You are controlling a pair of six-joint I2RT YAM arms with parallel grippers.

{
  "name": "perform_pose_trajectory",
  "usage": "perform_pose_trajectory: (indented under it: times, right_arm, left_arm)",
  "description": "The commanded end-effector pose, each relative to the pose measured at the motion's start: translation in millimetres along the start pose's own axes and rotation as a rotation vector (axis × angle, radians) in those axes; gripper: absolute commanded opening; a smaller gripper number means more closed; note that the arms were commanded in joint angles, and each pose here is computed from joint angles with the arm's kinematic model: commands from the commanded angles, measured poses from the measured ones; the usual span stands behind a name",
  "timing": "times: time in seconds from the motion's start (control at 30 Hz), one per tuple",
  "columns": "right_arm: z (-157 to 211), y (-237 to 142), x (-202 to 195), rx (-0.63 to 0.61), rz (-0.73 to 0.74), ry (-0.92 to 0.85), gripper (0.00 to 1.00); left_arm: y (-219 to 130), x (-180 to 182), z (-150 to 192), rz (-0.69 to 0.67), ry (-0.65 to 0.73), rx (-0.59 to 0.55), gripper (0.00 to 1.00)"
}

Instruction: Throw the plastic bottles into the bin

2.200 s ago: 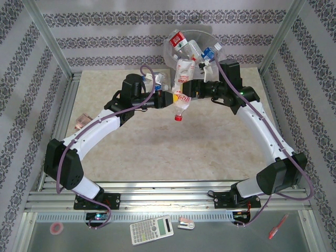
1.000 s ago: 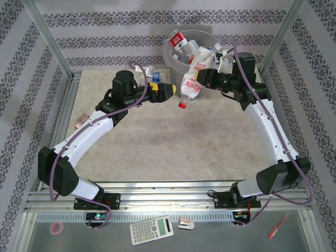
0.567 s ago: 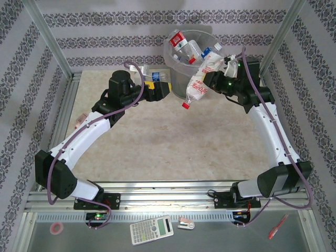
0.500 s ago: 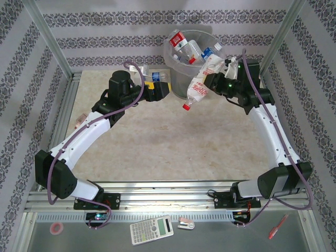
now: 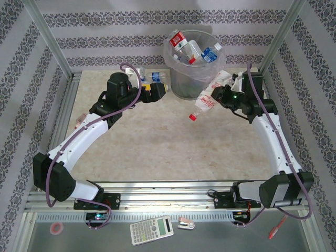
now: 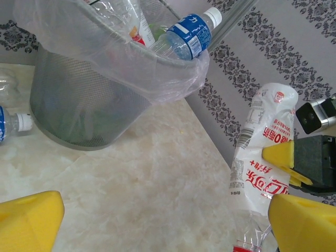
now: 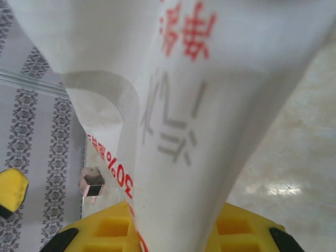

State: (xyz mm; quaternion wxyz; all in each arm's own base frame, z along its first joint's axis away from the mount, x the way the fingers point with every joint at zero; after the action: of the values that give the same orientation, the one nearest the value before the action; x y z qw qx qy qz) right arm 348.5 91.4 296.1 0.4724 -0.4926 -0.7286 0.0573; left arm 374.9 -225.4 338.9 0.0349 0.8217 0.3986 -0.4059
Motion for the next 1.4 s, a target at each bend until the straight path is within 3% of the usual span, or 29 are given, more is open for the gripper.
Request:
perform_pose_trajectory:
  times: [0.0,0.2,0.33,0.4,0.47,0.5,0.57,0.73,1.07,1.37]
  right_arm:
    - [6.8,-7.1,-15.6,0.003,0.063,0.041,0.07]
    - [-37.5,-5.9,8.0,-0.061,-0.01,0.001,0.08]
    - [-124.7,-9.9,59.0,-0.186,-0.116,-0.08,0.1]
    - [-174.5,-4.2,88.0,-0.229,-0.214,-0.081,0.19]
    - [-204.7,12.4,101.6,-0.221,-0.298,-0.055,0.49]
    - [-215.8,13.6,106.5,-0.227,-0.32,-0.037,0.58]
    - [-220.8,34.3,101.0,-0.171,-0.37,0.021,0.67]
    - [-218.0,38.3,91.7,-0.157,-0.349,0.011,0.76]
    - [-204.8,0.3,95.0,-0.177,-0.338,-0.053,0.76]
    - [-180.4,-28.5,105.5,-0.182,-0.344,-0.119,0.85]
  left_arm:
    - [-9.1,5.3,-2.5,-0.029,0.0,-0.014,1.0]
    - [-9.6,6.7,-3.6,-0.04,0.0,-0.016,1.0]
    - [-10.9,7.8,-6.7,-0.048,0.001,-0.017,1.0]
    - [-12.3,7.2,-8.2,-0.047,0.0,-0.014,1.0]
    - [-14.8,9.5,-8.5,-0.06,-0.009,-0.024,1.0]
    - [-15.7,10.5,-8.1,-0.061,-0.015,-0.03,1.0]
    - [-17.1,13.3,-5.9,-0.062,-0.023,-0.022,1.0]
    - [-21.3,24.1,1.1,-0.104,-0.049,-0.007,1.0]
    - [-12.7,46.6,3.6,-0.168,-0.093,0.001,1.0]
    - [2.1,104.6,5.8,-0.44,-0.151,0.061,1.0]
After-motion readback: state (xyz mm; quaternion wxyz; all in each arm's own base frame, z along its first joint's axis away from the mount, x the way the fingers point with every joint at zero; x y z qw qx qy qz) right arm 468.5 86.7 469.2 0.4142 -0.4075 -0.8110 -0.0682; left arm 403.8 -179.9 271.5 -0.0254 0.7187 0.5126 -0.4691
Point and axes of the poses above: each hand's point on the last joint's axis, 136 mm out from that joint toward the fingers, its own y axis out along the fingers, its own x axis along the line the jaws close on, z = x × y, the point moved 2 cm from there along -y, back along the fingers, and after that the axes turned 10 degrees about -y, right-handed, at the moved point
